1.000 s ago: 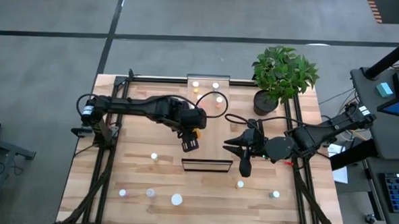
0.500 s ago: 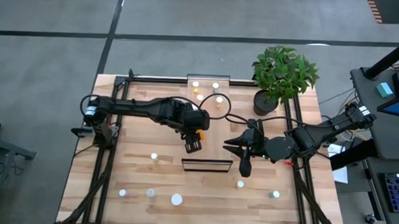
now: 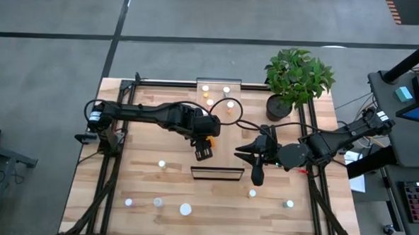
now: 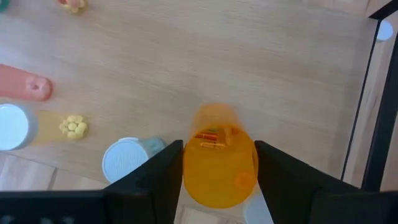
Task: Pick and place medicine bottles onto shelf by color
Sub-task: Put the top orange bottle on the shelf
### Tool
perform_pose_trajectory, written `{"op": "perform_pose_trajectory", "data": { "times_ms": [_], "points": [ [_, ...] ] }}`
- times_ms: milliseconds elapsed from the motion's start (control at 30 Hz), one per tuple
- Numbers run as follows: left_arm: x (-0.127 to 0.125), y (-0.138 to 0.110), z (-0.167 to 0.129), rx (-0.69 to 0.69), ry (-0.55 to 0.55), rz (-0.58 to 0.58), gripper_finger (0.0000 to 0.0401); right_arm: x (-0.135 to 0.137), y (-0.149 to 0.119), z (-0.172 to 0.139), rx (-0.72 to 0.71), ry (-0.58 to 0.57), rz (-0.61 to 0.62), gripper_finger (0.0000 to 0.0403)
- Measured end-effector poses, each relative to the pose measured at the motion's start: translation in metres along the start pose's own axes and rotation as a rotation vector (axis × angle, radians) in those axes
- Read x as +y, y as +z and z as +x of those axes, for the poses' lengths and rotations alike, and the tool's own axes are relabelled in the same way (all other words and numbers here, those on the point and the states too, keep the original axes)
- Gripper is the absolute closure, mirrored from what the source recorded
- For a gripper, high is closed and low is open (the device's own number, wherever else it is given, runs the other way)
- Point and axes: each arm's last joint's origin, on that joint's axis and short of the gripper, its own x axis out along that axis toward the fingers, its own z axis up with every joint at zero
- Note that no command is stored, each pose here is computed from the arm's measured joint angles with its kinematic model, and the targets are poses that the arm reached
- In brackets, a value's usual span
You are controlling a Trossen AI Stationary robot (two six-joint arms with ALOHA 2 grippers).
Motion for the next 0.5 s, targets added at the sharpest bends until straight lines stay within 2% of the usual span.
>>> {"op": "perform_pose_trajectory", "data": {
  "times_ms": [267,500],
  "points": [
    [0.0015,0.0022,0.0004,-0.017,-0.003,-0.006,0.0195,-0.0002,-0.0004,0.0,0.003,-0.002,-0.002,0.0335],
    [0.0019,0.0021,-0.0003,-0.018,-0.003,-0.008,0.0191,-0.0003,-0.0006,0.0,0.006,-0.002,-0.004,0.0335]
  ]
}}
